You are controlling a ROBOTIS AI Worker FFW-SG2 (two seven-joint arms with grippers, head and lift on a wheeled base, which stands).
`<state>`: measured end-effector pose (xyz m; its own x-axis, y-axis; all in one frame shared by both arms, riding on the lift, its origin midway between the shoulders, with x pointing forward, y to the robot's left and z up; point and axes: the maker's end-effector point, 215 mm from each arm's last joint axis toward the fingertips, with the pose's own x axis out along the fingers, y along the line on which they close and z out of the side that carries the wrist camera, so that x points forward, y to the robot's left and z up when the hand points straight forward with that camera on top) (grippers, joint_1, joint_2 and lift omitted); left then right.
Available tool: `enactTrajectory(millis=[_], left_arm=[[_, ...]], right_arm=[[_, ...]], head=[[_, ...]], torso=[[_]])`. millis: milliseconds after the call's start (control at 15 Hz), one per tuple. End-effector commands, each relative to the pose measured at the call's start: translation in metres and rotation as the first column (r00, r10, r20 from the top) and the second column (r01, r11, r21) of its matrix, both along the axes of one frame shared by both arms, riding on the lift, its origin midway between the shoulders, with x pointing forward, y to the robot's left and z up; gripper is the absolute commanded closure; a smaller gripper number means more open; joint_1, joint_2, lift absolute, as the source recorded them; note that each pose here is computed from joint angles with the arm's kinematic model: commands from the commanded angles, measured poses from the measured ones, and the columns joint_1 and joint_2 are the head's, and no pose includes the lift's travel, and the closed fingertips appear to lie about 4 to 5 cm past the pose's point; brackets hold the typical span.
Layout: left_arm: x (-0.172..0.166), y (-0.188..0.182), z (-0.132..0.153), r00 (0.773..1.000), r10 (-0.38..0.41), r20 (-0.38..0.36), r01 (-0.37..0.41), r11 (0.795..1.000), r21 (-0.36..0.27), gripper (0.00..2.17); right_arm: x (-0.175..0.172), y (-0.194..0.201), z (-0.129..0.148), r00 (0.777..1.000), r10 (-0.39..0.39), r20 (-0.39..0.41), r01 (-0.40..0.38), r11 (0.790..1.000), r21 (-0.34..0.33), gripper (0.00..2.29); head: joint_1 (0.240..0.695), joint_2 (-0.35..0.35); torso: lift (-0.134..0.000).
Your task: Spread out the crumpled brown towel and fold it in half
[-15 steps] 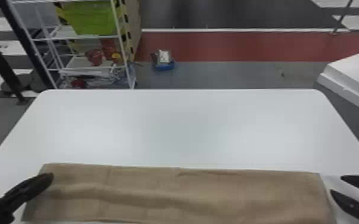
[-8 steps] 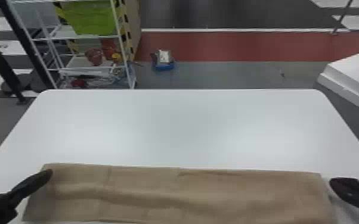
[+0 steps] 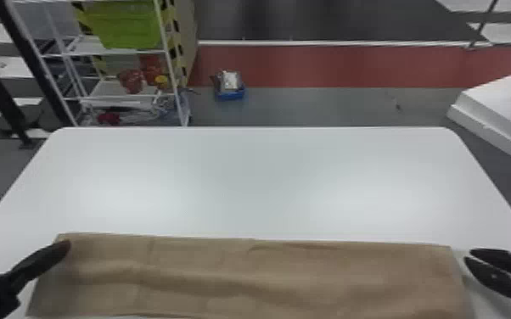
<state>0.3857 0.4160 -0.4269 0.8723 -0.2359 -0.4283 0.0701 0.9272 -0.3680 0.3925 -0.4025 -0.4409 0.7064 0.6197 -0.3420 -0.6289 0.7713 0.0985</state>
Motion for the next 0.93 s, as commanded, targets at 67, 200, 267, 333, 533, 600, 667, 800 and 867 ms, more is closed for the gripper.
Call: enactTrajectory(millis=[67,200,267,333,533,600,667,800,867], left_arm=[[0.001,0.000,0.000,1.000,0.002,0.001,-0.002,1.000,0.002,1.15],[0.001,0.001,0.000,1.000,0.004,0.001,-0.004,1.000,0.005,1.15],[0.000,0.001,-0.001,1.000,0.004,0.000,-0.004,1.000,0.004,1.15],[0.000,0.000,-0.002,1.000,0.003,-0.001,-0.003,1.000,0.003,1.15],[-0.001,0.000,-0.003,1.000,0.002,-0.002,-0.002,1.000,0.001,1.16],[-0.001,0.001,-0.002,1.000,0.002,0.001,-0.002,1.000,0.003,1.16],[-0.001,0.002,-0.002,1.000,0.002,0.003,-0.002,1.000,0.001,1.16],[-0.002,0.004,0.000,1.000,0.005,0.006,-0.005,1.000,-0.001,1.16],[-0.003,0.004,-0.001,1.000,0.006,0.005,-0.006,1.000,-0.003,1.16]], right_arm=[[-0.002,-0.004,0.001,0.998,-0.026,-0.057,0.031,0.996,0.079,0.48],[-0.003,-0.001,0.002,0.997,-0.022,-0.072,0.031,0.992,0.124,0.48],[-0.005,0.004,0.002,0.996,-0.014,-0.087,0.028,0.986,0.165,0.48],[-0.006,0.010,0.006,0.996,-0.004,-0.088,0.022,0.978,0.205,0.48],[-0.004,0.023,0.006,0.996,0.008,-0.094,0.015,0.970,0.242,0.49],[-0.003,0.029,0.004,0.994,0.017,-0.106,0.010,0.969,0.247,0.50],[-0.002,0.030,0.003,0.994,0.019,-0.109,0.008,0.970,0.242,0.51],[0.000,0.036,-0.002,0.992,0.030,-0.123,-0.001,0.973,0.231,0.62],[0.000,0.039,-0.004,0.991,0.034,-0.129,-0.004,0.974,0.228,0.62]], head=[[0.695,0.019],[0.695,0.017],[0.695,0.018],[0.695,0.020],[0.695,0.040],[0.695,0.045],[0.695,0.055],[0.695,0.065],[0.695,0.069]], torso=[[-0.124],[-0.124],[-0.124],[-0.124],[-0.124],[-0.124],[-0.124],[-0.124],[-0.124]])
